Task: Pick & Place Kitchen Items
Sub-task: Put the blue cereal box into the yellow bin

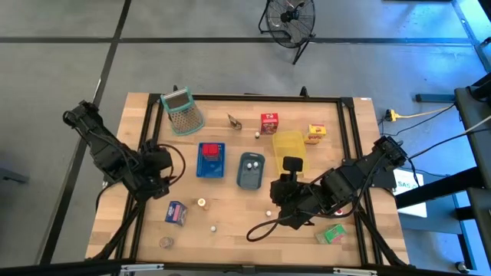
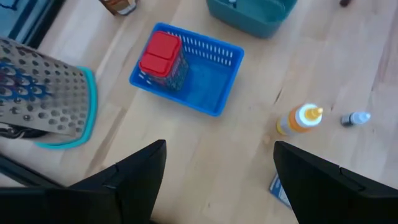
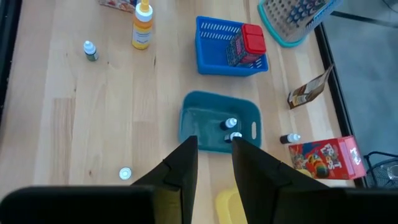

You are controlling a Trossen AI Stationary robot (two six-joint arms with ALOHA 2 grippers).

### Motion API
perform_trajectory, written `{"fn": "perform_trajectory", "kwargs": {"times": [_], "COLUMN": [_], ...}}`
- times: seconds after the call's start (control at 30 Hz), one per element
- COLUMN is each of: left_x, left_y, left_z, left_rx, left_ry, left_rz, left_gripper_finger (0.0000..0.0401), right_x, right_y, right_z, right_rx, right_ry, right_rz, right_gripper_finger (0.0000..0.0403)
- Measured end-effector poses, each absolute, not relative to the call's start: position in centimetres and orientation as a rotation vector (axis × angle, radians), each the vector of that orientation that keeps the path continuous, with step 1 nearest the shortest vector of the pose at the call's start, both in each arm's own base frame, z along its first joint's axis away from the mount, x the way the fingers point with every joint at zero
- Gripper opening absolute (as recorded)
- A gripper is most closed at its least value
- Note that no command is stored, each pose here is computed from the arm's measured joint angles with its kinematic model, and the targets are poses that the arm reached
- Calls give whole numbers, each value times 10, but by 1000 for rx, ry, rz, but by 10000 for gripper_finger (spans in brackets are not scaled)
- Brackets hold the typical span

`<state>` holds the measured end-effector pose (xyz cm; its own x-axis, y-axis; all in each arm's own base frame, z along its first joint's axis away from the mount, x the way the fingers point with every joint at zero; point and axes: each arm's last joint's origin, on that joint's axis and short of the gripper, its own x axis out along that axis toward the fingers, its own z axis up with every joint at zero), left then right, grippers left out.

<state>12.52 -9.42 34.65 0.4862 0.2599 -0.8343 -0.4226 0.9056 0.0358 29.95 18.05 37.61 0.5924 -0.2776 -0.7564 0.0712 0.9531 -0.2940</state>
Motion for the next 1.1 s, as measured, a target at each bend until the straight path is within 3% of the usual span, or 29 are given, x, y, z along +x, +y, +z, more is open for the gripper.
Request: {"fn": "perform_trajectory", "kwargs": {"times": [0.23,0.63,0.87,1.1], "left_x": [125,125,128,143], "left_y": [-94,-94,-103,-121], "left_z": [347,347,340,323], "left_rx": [-183,-188,-437,-638], "left_ry": [966,948,1077,1187], "left_rz": [425,444,504,677], "left_gripper_finger": [299,363,364,363], "right_x": [300,300,300,303], "right_y": [180,180,180,179], "right_z": [376,376,376,377], "right_rx": [-245,-245,-269,-307], "right_ry": [918,918,920,906], "right_rz": [-205,-205,-192,-183], "right_gripper_finger": [101,101,101,101]}}
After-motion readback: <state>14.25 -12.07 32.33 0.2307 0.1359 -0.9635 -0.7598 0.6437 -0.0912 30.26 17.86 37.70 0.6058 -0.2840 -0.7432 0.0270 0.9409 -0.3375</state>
